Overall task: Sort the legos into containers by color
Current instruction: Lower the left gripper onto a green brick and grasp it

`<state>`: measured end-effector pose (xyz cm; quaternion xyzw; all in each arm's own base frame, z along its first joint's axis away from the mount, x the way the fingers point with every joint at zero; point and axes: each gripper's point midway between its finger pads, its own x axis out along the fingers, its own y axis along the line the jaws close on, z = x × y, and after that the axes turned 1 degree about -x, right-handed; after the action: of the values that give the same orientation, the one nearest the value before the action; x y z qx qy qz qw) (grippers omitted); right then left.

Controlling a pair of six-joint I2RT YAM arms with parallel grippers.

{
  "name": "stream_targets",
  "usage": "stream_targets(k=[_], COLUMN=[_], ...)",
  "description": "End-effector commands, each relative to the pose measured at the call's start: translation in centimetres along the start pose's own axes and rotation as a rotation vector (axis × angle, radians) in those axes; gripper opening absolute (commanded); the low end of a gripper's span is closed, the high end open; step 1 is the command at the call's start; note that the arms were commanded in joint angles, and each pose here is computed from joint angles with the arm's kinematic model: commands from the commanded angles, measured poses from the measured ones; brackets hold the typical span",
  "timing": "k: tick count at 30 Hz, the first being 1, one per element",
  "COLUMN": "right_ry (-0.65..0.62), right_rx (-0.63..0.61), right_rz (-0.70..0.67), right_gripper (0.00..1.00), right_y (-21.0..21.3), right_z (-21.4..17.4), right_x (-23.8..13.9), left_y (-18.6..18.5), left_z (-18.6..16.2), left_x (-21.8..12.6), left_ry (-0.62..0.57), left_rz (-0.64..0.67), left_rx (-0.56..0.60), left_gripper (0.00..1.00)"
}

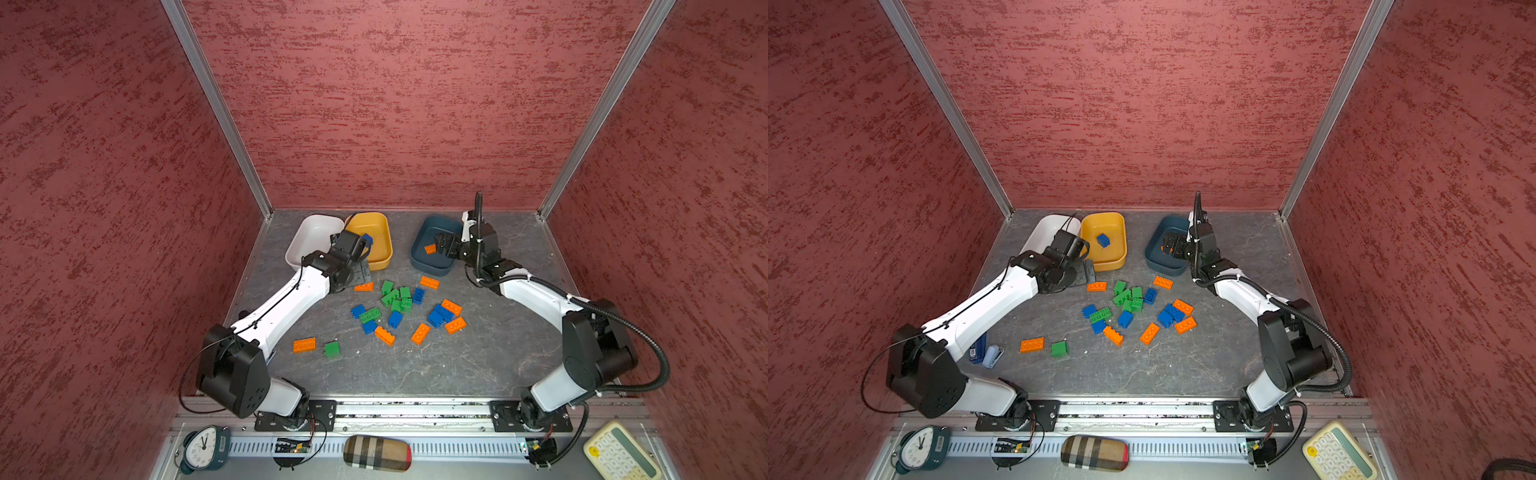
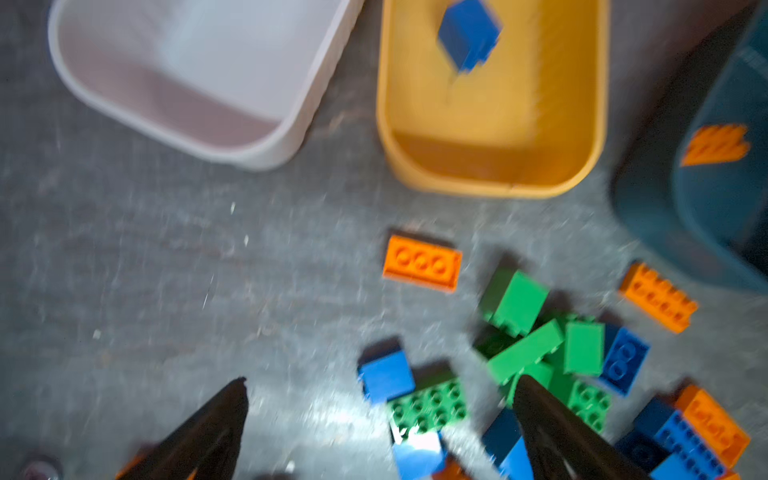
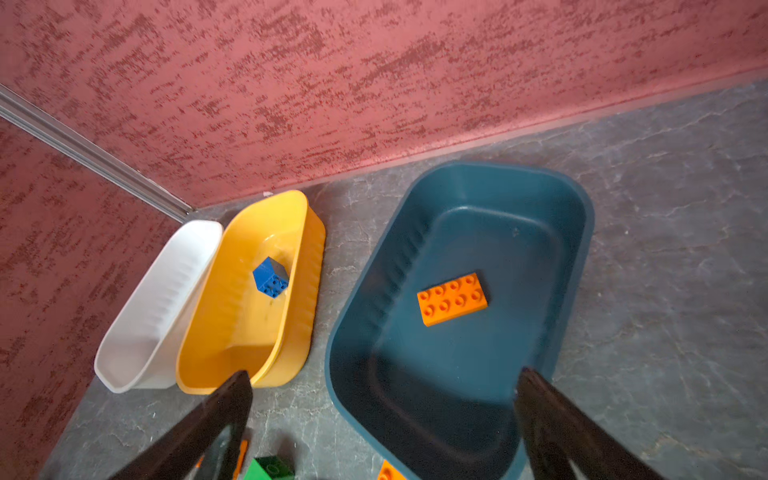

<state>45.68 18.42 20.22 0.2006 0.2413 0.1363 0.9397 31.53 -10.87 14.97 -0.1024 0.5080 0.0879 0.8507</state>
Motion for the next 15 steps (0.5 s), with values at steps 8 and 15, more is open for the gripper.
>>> stream_targets(k=[8,15], right_ry=[-0.080,-0.078], right_rx=[0.017,0.053], right_rz=[-0.011,-0.014], right_gripper=[0.99,0.99], right_y=[-0.3,-0.5], right_z=[0.8,0.5], right_x=[0.0,0.1], left_y=[6.2,6.2], left_z=[-13.5,-15.6], left_x=[0.0,1.5], left_ry=[0.402,0.459], left_rz=[0.094,0.082], left_rx=[-0.080,-0.128], left_gripper=[0.99,0.99])
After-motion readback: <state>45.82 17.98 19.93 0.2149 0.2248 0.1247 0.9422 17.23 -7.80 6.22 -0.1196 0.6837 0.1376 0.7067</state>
